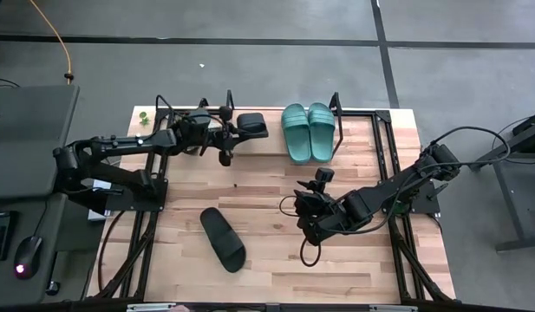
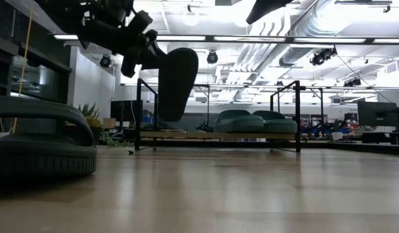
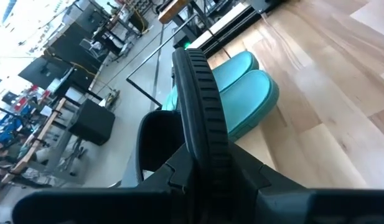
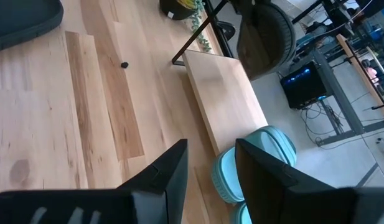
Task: Pick and place slides into the shelf
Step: Put the right black slide on the shelf
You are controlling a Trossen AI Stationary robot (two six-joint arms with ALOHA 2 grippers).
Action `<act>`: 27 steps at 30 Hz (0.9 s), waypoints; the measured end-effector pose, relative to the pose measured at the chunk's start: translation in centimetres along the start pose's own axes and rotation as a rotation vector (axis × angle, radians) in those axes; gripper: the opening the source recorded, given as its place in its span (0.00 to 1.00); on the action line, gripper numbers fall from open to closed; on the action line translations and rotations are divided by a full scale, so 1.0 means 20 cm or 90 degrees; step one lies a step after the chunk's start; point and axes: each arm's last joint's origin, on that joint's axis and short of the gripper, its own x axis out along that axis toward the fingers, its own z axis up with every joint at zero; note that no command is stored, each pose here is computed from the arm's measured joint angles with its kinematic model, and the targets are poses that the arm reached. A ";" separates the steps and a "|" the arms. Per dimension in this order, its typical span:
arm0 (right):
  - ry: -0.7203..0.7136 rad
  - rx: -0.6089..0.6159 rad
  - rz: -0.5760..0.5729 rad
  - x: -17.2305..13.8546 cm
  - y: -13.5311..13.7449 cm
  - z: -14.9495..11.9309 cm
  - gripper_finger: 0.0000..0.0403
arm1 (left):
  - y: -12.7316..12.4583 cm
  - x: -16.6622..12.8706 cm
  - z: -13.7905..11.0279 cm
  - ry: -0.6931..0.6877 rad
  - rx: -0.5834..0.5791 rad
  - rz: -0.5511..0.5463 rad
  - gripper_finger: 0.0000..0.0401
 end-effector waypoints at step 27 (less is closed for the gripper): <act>0.030 0.005 0.059 0.15 -0.02 -0.01 0.30 | 0.03 0.09 -0.19 0.036 0.004 -0.023 0.12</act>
